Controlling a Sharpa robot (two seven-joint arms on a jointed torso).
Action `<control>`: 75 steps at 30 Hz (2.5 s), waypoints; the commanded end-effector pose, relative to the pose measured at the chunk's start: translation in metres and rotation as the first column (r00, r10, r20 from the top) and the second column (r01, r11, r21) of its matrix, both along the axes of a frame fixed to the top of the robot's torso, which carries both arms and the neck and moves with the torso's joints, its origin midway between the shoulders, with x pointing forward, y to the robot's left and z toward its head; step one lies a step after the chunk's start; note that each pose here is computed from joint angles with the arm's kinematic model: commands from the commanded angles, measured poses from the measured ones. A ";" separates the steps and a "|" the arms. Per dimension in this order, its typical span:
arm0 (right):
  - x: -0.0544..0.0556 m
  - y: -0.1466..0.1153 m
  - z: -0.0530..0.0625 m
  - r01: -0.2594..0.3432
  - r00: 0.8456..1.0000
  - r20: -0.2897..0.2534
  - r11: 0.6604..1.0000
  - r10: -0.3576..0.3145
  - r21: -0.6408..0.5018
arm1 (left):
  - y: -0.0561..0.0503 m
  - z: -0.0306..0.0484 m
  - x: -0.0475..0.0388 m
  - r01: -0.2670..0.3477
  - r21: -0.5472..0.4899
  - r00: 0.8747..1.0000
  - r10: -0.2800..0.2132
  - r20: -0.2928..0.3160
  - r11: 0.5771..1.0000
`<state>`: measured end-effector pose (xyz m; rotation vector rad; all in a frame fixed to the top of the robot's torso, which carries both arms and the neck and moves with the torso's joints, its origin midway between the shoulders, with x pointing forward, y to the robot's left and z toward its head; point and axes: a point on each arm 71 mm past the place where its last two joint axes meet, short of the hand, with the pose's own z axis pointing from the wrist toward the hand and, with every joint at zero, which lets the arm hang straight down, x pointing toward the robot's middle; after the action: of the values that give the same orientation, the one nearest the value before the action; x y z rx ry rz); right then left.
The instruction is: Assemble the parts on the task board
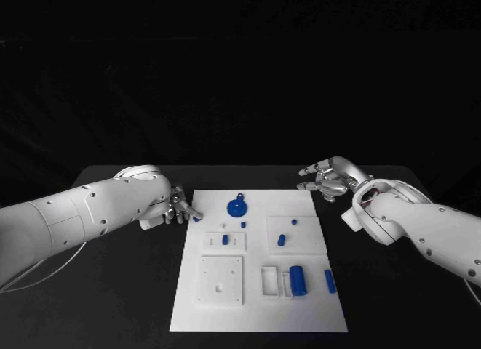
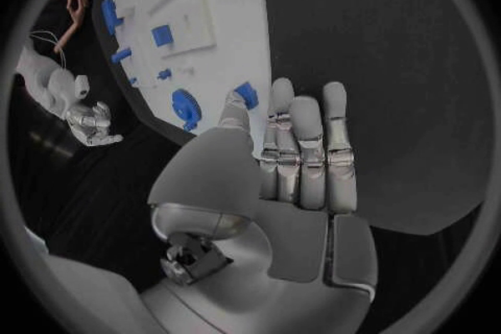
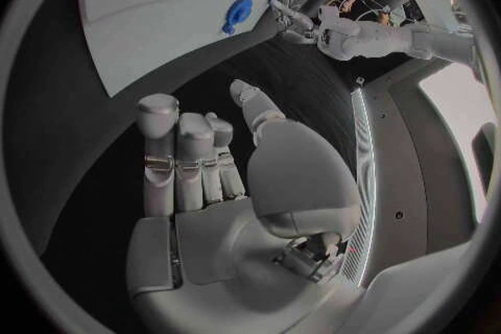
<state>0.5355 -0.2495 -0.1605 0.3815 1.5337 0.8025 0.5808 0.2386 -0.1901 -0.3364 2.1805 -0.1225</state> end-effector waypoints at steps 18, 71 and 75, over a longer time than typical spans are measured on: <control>-0.002 0.002 -0.002 -0.019 1.000 -0.005 1.000 0.019 -0.008 | 0.007 -0.0193 -0.0060 -0.022 -0.022 0.995 0.019 -0.095 1.000; -0.005 0.012 -0.001 -0.046 0.999 -0.002 0.999 0.046 0.001 | 0.048 -0.0235 -0.0163 -0.295 -0.420 0.954 0.239 -0.182 0.858; -0.005 0.013 -0.001 -0.047 0.999 -0.002 0.999 0.047 0.001 | 0.048 -0.0233 -0.0174 -0.295 -0.445 0.954 0.233 -0.191 0.845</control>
<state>0.5315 -0.2389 -0.1613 0.3685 1.5423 0.8304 0.5652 0.2910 -0.2114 -0.9058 2.1718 -0.4244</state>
